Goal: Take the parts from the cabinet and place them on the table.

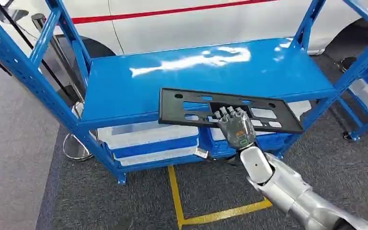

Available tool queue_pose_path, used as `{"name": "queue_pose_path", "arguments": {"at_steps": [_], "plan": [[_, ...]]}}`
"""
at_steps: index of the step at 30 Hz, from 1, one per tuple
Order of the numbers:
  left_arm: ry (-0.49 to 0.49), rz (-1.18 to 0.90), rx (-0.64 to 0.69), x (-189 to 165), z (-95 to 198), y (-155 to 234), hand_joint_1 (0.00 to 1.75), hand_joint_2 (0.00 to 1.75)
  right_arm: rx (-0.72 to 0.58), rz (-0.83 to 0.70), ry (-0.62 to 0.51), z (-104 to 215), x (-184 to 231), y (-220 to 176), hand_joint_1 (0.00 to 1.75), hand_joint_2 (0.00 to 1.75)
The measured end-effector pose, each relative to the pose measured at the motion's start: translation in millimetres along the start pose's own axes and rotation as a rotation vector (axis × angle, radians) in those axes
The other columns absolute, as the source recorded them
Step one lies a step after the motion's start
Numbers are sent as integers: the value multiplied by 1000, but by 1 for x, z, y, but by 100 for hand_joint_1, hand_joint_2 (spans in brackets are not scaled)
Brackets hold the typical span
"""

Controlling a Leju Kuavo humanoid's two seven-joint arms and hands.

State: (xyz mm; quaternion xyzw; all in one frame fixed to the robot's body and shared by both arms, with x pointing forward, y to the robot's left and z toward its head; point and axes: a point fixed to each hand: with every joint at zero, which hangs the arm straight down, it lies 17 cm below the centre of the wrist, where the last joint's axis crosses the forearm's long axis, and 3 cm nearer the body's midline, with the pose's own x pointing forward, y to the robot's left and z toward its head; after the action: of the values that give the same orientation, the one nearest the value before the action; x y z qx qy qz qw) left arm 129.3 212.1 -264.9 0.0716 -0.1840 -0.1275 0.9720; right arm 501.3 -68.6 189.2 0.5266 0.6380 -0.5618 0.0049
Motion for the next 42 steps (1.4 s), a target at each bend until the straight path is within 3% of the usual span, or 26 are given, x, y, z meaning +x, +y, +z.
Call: {"name": "queue_pose_path", "arguments": {"at_steps": [17, 42], "plan": [[-4, -1, 7, 2, -1, 3, 0, 175, 32, -38, -12, 7, -4, 10, 175, 175], [-8, -17, 7, -4, 0, 4, 0, 175, 92, -118, 59, 26, -18, 31, 175, 175]]}}
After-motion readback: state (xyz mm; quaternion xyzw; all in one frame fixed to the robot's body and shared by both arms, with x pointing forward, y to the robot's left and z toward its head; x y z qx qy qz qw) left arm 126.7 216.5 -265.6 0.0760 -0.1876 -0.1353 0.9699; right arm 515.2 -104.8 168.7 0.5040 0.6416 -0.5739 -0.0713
